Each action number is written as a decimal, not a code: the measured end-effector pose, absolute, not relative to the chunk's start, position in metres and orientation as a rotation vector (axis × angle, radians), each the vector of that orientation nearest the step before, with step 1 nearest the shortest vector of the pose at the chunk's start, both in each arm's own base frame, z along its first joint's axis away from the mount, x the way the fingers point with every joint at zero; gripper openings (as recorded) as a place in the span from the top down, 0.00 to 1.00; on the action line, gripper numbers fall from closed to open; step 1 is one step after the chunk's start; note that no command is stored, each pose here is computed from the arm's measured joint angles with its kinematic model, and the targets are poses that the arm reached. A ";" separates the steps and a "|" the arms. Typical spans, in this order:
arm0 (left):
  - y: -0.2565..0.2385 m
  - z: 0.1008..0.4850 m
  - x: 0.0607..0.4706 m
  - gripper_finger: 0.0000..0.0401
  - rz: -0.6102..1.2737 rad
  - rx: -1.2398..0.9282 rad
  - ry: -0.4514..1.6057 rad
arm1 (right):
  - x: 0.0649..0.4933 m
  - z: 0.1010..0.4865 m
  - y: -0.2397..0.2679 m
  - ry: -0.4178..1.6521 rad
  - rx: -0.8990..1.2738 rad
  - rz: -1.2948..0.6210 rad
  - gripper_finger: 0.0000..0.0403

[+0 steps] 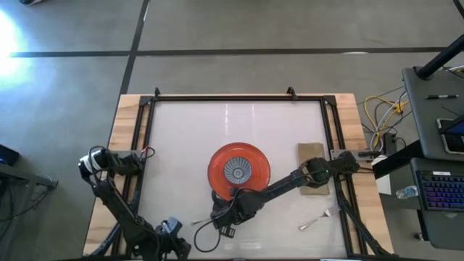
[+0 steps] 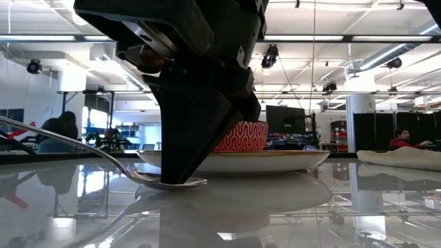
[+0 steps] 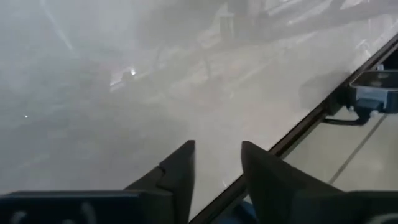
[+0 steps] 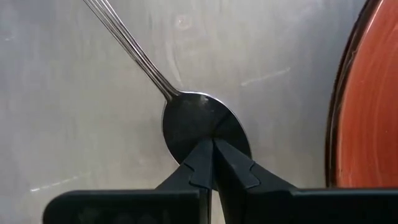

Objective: Set table place
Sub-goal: Put the spoon into the blue bowl

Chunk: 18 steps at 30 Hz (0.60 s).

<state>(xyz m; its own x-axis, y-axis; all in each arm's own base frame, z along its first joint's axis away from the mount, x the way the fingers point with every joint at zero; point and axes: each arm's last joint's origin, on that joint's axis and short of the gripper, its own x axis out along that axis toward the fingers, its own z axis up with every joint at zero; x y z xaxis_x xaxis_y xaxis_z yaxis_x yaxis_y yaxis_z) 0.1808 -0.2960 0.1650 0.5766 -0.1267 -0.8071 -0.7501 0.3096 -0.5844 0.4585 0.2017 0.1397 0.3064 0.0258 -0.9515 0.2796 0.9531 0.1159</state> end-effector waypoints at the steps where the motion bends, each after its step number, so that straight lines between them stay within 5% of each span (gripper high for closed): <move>1: -0.295 0.166 0.180 0.69 0.497 -1.213 0.897 | 0.459 0.140 0.202 1.253 0.281 -0.171 0.98; 18: -0.223 0.188 0.177 0.65 0.583 -1.287 0.716 | 0.458 0.140 0.202 1.254 0.283 -0.168 0.98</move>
<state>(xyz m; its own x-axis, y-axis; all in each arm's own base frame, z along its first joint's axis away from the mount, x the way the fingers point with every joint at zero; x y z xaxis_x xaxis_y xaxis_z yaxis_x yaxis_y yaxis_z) 0.1772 -0.2230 0.1882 0.6560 -0.0041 -0.7547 -0.7399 0.1938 -0.6442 0.4585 0.2017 0.1397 0.3052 0.0289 -0.9519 0.2790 0.9530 0.1183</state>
